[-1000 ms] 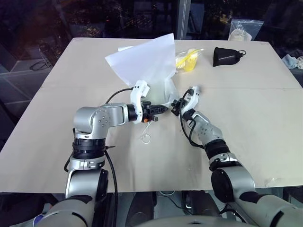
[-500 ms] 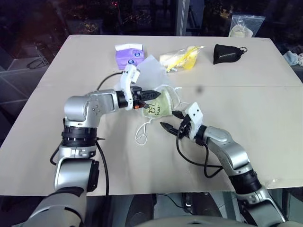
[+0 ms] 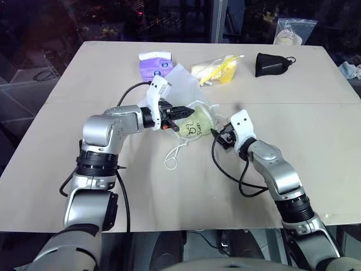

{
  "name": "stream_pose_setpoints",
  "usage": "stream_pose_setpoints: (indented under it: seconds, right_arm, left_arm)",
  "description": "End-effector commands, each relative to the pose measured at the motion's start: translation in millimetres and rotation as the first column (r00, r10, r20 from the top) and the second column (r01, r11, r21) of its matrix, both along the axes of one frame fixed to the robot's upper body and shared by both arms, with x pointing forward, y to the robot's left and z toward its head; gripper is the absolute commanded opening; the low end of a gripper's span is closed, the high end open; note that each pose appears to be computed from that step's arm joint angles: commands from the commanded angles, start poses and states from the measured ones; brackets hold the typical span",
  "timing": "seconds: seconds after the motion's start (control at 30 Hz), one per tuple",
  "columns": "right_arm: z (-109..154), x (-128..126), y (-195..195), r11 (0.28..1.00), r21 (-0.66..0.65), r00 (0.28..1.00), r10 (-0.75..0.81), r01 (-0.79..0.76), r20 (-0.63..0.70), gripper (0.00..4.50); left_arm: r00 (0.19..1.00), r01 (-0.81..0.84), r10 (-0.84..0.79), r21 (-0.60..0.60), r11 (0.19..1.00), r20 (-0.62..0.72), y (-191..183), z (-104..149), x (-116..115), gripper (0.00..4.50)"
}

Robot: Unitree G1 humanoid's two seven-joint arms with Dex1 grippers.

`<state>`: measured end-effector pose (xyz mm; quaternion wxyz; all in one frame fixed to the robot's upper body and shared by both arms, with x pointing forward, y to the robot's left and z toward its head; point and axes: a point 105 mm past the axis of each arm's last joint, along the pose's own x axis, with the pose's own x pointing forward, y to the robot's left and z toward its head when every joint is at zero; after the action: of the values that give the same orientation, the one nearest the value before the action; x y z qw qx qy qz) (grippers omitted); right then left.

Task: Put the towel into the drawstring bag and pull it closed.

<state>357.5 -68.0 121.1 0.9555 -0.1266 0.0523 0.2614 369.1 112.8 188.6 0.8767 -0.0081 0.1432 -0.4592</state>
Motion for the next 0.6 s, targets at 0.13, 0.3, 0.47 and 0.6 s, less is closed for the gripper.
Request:
stream_pose_setpoints:
  seconds: [0.13,0.3,0.47,0.6]
  right_arm:
    - [17.9,7.8,-16.1,0.992,-0.118,0.995,-0.033,0.045,0.096,3.68]
    - [17.5,22.5,-8.6,0.981,-0.191,0.992,-0.004,0.028,0.124,3.68]
    - [9.9,31.6,13.3,0.985,-0.173,0.993,0.025,-0.004,0.119,3.68]
    - [2.0,42.1,12.0,0.977,-0.212,0.988,-0.005,0.038,0.154,2.32]
  left_arm:
    - [0.996,0.004,-0.01,0.059,0.998,0.094,9.5,11.1,4.1,0.0]
    - [0.993,0.0,-0.011,0.089,0.996,0.119,16.0,12.3,9.1,0.0]
    - [0.99,0.017,-0.033,0.113,0.993,0.137,13.1,10.6,9.0,0.0]
    - [0.987,0.02,-0.04,0.127,0.992,0.154,14.9,10.5,10.2,0.0]
